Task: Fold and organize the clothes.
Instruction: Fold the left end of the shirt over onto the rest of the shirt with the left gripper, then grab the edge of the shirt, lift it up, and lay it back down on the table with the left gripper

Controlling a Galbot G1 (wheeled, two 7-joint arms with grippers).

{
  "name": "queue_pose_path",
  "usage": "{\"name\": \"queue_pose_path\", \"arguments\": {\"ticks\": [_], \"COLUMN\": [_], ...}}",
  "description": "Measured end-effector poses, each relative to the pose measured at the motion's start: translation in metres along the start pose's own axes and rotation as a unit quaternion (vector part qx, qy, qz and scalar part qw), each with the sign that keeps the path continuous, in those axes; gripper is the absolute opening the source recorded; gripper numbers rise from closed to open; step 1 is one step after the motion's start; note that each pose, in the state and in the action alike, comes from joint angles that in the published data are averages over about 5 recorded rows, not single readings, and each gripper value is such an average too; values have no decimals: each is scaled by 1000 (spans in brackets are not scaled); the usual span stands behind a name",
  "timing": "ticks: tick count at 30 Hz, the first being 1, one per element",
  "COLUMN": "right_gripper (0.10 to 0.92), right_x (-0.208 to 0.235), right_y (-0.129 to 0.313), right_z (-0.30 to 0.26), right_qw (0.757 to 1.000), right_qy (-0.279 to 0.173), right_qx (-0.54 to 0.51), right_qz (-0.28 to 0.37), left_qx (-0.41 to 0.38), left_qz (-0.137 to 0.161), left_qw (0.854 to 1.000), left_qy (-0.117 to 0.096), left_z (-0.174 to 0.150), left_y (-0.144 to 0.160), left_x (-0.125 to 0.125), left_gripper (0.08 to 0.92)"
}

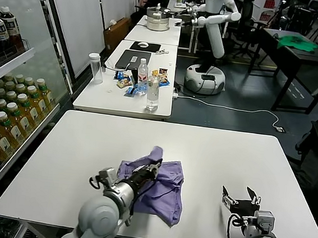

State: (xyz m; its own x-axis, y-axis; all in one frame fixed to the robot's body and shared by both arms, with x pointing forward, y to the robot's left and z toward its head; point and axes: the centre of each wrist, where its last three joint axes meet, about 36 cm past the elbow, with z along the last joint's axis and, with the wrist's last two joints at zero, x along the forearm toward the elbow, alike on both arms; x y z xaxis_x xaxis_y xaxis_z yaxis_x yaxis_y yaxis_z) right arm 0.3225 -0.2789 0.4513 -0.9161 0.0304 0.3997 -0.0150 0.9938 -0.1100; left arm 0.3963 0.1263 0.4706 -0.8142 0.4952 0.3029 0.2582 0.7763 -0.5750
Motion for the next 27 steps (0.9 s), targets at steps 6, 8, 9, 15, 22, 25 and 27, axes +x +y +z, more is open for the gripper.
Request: {"name": "queue_pose_path", "arguments": {"ticks": [6, 8, 9, 15, 22, 25, 27], "right_gripper": [823, 823, 823, 823, 823, 823, 823], "right_x": [-1, -1, -1, -3, -6, -7, -7], "right_y": [0, 0, 0, 2, 2, 2, 2], "right_z": [1, 1, 2, 3, 2, 2, 2], "right_qw": [1000, 1000, 1000, 1000, 1000, 1000, 1000], "right_qy": [1, 1, 2, 0, -2, -2, -2], "right_qx": [0, 0, 0, -2, -3, -3, -3], "right_qz": [1, 1, 1, 0, -1, -1, 0], "left_qx": [-13, -16, -17, -48, -131, -163, -181], "left_qz": [19, 23, 24, -7, -107, -141, -160], "left_qw": [1000, 1000, 1000, 998, 985, 976, 970], "left_qy": [1, -1, -4, -29, -41, -36, -32], "left_z": [4, 4, 4, 0, 13, 23, 29], "left_y": [-8, -9, -10, 0, 33, 44, 49], "left_x": [-5, -2, 0, 15, 28, 29, 29], "left_gripper": [514, 566, 601, 767, 822, 823, 823]}}
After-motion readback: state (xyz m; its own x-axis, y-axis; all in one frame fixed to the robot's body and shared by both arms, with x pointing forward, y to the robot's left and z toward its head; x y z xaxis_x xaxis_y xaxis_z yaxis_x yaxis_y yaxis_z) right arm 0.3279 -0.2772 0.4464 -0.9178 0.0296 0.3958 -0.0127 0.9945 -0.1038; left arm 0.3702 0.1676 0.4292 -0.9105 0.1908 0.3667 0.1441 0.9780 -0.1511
